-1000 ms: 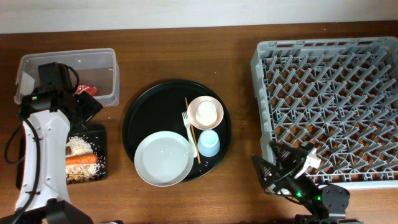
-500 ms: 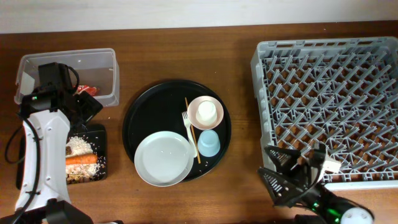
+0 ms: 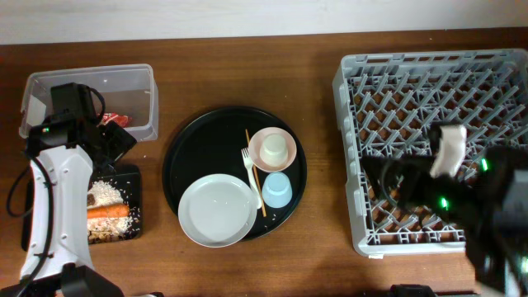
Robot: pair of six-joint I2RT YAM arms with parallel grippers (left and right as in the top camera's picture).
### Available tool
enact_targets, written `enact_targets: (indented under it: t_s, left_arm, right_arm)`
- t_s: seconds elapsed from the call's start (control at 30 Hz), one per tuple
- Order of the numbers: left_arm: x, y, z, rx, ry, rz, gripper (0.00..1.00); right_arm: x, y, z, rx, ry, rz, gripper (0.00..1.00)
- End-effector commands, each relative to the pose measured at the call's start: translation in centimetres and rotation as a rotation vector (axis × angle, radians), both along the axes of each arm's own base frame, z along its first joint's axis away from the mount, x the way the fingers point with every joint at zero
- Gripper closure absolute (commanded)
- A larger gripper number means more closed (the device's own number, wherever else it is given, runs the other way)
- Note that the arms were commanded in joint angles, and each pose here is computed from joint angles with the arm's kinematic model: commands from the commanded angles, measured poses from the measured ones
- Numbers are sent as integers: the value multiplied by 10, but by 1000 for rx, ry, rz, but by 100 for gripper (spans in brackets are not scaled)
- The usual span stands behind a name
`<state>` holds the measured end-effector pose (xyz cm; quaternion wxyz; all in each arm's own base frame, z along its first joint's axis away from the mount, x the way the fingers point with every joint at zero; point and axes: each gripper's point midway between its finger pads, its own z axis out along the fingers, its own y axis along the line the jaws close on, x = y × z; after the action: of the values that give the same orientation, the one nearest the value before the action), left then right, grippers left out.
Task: Sort waste into correct bins and load items into the dishwasher rack
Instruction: 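Reach the right gripper to the light blue cup and grasp it, then lift the blue cup and carry it right over the dish rack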
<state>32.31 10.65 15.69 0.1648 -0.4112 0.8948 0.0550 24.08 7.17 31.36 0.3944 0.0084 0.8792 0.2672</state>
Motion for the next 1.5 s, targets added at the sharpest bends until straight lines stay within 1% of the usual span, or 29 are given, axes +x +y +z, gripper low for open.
enact_targets:
  t_s: [0.0, 0.1, 0.17, 0.27, 0.37, 0.5, 0.57, 0.6, 0.7, 0.8, 0.93, 1.03, 1.2, 1.3, 1.37, 1.47]
  left_arm:
    - [1, 1, 2, 0, -6, 13, 1]
    - [1, 1, 2, 0, -6, 13, 1]
    - [1, 1, 2, 0, -7, 13, 1]
    - [1, 1, 2, 0, -6, 13, 1]
    - [1, 2, 2, 0, -6, 13, 1]
    - [1, 1, 2, 0, -7, 13, 1]
    - [1, 2, 2, 0, -6, 13, 1]
    - [1, 1, 2, 0, -7, 13, 1]
    - [1, 1, 2, 0, -7, 13, 1]
    - [1, 1, 2, 0, -6, 13, 1]
    - [1, 1, 2, 0, -7, 13, 1]
    - [1, 2, 2, 0, -6, 13, 1]
    - [1, 2, 2, 0, -6, 13, 1]
    - [1, 1, 2, 0, -7, 13, 1]
    - [1, 2, 2, 0, -6, 13, 1]
    - [1, 1, 2, 0, -6, 13, 1]
  right_arm:
    - [24, 6, -6, -213, 63, 67, 2]
    - [37, 42, -32, -378, 177, 169, 1]
    - [44, 70, -51, -456, 222, 224, 1]
    - [53, 107, -95, -559, 321, 236, 1]
    - [59, 126, -141, -653, 413, 232, 1]
    - [63, 135, -199, -690, 574, 151, 1]
    - [63, 137, -213, -686, 613, 132, 1]
    - [63, 143, -219, -664, 629, 150, 1]
    - [60, 165, -225, -574, 651, 226, 1]
    - [60, 173, -226, -546, 648, 254, 2]
    - [53, 173, -230, -556, 662, 266, 1]
    - [41, 170, -243, -579, 692, 276, 1]
    - [36, 167, -256, -576, 709, 258, 0]
    - [39, 169, -256, -567, 698, 254, 5]
    - [42, 172, -256, -558, 683, 254, 12]
    - [44, 173, -255, -554, 676, 253, 18]
